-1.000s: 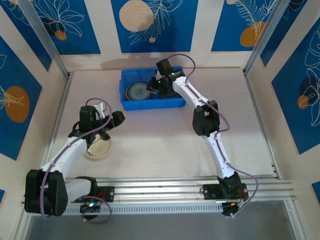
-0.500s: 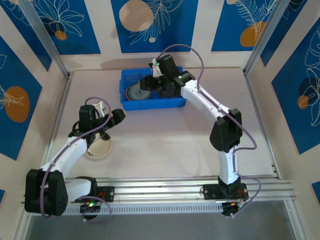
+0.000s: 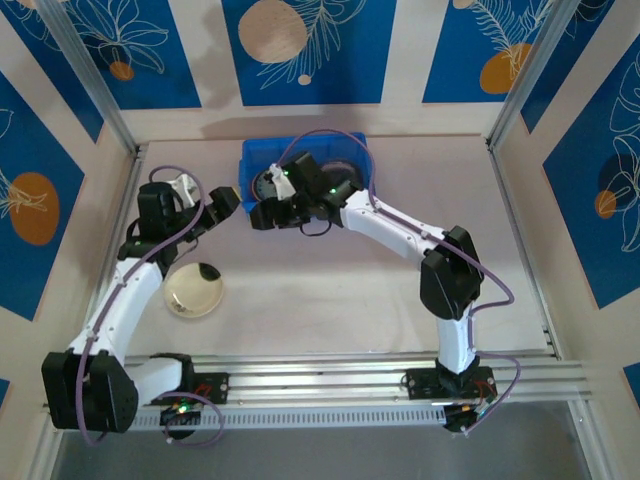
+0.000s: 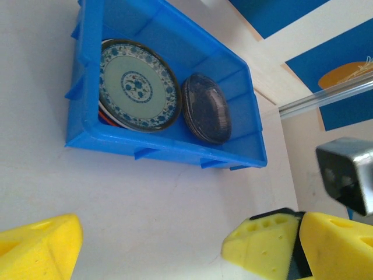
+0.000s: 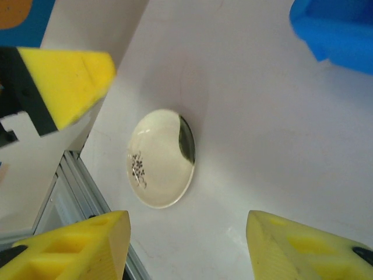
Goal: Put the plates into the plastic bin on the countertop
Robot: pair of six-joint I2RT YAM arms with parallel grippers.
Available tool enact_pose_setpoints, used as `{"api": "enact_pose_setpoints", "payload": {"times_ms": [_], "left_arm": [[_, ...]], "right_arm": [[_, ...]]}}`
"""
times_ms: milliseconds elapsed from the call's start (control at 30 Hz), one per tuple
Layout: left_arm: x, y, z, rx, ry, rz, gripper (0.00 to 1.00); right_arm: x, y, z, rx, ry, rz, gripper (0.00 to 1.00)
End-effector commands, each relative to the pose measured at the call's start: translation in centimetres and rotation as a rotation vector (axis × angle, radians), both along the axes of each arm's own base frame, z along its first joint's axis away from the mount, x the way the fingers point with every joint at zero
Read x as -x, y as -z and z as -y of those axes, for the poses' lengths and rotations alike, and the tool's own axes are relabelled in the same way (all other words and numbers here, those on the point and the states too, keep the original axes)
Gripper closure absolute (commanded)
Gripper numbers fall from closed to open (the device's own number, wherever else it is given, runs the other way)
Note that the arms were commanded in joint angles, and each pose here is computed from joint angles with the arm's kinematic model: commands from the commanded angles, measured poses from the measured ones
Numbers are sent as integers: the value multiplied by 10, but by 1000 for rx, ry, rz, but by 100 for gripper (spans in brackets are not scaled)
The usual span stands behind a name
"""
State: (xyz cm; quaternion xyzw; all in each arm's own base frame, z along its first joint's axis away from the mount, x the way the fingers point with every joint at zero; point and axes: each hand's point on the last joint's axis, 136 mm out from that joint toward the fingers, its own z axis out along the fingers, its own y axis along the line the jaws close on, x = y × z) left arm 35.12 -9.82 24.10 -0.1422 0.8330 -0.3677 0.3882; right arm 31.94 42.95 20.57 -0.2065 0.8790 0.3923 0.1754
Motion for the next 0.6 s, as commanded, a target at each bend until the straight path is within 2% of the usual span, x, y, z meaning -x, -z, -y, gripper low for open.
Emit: {"api": "enact_pose_setpoints", "payload": {"times_ms": [0,167,333,567], "left_arm": [[9,-7,-12,2,-43,-21,4],[21,-1,-15,46,-50,-13,5],[36,9,-20,83,-83,1,4],[57,15,-24,48,-85,6,4]], "right_arm": [[18,15,-14,-17,-64,-65,47],[33,44,-37,-19,-140,-173,54],[48,82,-66,-12,-202,-270,55],[55,123,-94,6,-230,-369,55]]}}
